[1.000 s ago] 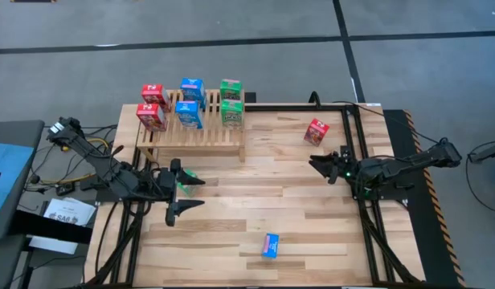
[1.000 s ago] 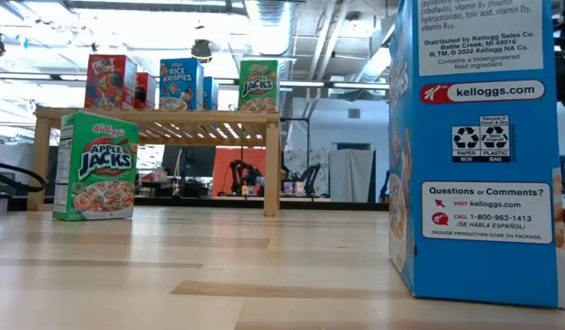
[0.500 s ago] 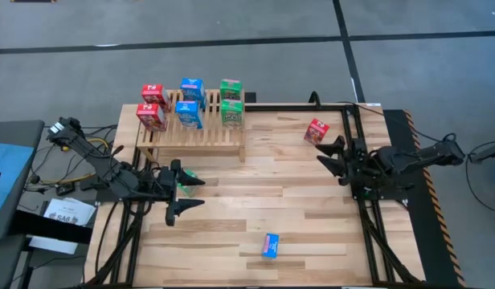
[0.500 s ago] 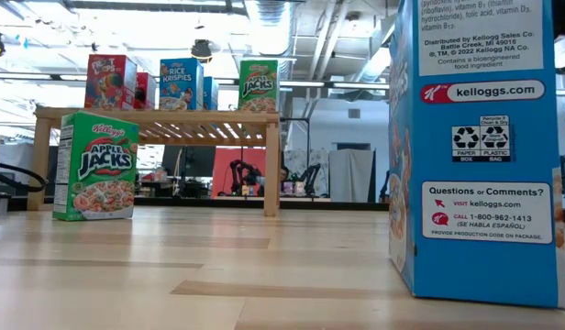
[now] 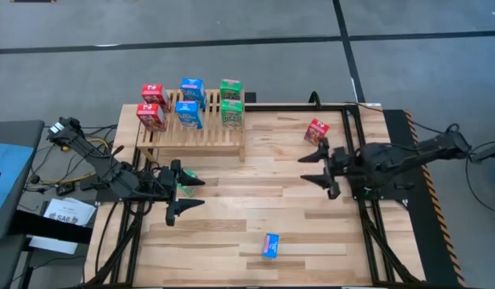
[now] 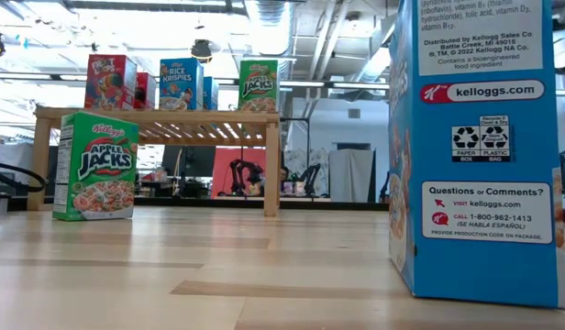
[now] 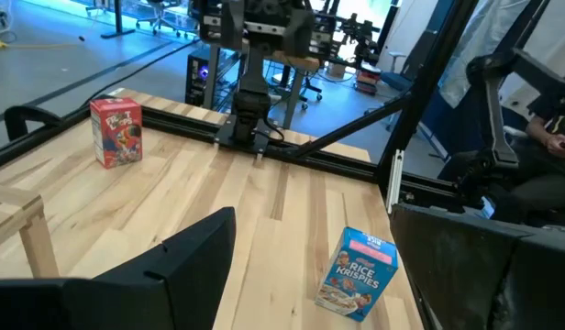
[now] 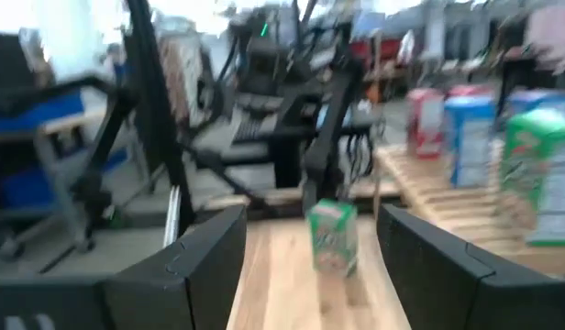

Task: Stack cereal on shelf
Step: Put the blue cereal box on the shelf aligned with the blue cereal boxes

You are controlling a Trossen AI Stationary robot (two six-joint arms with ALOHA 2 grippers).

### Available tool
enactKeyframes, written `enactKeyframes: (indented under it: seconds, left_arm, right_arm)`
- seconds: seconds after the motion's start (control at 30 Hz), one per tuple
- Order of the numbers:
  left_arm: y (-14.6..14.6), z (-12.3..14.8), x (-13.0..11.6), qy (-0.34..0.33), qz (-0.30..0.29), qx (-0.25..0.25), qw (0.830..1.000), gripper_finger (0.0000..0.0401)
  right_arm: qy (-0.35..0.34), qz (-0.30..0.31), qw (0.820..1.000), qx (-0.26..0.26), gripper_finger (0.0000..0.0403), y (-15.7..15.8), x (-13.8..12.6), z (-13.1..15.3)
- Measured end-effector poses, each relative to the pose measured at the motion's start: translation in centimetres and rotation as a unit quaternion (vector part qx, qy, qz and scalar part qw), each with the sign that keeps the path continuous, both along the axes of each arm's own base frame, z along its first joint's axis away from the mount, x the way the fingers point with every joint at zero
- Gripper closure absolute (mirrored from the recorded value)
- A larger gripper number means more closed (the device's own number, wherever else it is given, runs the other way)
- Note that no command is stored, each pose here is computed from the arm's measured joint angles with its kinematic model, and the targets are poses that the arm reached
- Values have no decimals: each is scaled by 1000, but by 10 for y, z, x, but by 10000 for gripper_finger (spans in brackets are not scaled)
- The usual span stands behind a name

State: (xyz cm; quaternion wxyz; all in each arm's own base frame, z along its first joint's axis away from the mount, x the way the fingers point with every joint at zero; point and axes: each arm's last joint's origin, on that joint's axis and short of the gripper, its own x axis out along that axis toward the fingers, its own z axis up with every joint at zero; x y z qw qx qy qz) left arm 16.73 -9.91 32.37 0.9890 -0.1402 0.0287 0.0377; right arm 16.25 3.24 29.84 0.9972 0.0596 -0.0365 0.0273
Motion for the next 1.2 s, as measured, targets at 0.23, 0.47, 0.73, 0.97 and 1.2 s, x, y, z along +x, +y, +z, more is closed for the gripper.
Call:
enactKeyframes:
  seconds: [0.23,0.47,0.73,0.97,1.2]
  left_arm:
    - [0,0,0,0,0,0,1000,121]
    - [0,0,0,0,0,4,1000,121]
    - [0,-1,0,3,0,6,1000,121]
    - [0,-2,0,10,-1,12,1000,121]
    - [0,-2,0,11,-1,12,1000,121]
  right_arm:
    - [61,85,994,-31,131,12,29,-3]
    - [112,153,981,-40,131,24,58,-10]
    - [126,181,973,-64,131,42,82,-11]
    - [121,214,965,-91,131,65,95,-7]
    - [141,247,945,-159,131,85,104,-6]
